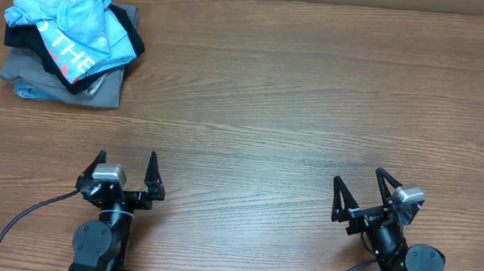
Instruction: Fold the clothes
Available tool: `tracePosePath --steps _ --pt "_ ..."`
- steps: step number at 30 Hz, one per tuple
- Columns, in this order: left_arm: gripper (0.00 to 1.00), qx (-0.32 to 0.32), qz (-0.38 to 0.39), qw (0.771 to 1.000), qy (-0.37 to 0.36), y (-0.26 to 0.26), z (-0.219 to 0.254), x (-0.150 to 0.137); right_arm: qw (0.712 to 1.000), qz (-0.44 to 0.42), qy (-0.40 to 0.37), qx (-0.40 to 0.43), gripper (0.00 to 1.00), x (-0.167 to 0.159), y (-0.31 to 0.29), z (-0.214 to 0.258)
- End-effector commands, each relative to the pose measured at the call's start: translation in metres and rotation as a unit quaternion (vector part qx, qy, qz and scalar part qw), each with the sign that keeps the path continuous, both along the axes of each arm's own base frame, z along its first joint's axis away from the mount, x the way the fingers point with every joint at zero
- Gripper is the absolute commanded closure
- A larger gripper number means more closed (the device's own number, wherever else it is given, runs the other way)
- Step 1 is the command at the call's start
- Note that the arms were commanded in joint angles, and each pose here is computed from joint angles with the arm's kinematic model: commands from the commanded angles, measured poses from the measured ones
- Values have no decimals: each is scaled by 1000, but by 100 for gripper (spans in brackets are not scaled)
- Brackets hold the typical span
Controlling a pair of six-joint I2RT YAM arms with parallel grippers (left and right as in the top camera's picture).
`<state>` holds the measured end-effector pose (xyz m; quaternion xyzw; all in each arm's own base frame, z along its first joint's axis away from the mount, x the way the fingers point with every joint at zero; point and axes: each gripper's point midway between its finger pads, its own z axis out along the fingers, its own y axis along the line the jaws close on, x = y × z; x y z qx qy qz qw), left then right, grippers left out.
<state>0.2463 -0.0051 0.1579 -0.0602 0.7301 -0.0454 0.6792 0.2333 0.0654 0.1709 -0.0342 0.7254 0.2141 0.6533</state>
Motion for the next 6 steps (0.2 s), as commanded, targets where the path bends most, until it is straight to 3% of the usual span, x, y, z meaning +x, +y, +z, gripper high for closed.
tracePosePath --steps 1,6 --pt "0 -8 -1 1000 -3 0 0 0 1000 -1 -9 -3 0 0 0 3" --pt "0 -8 -1 1000 -3 0 0 0 1000 -1 -9 -3 0 0 0 3"
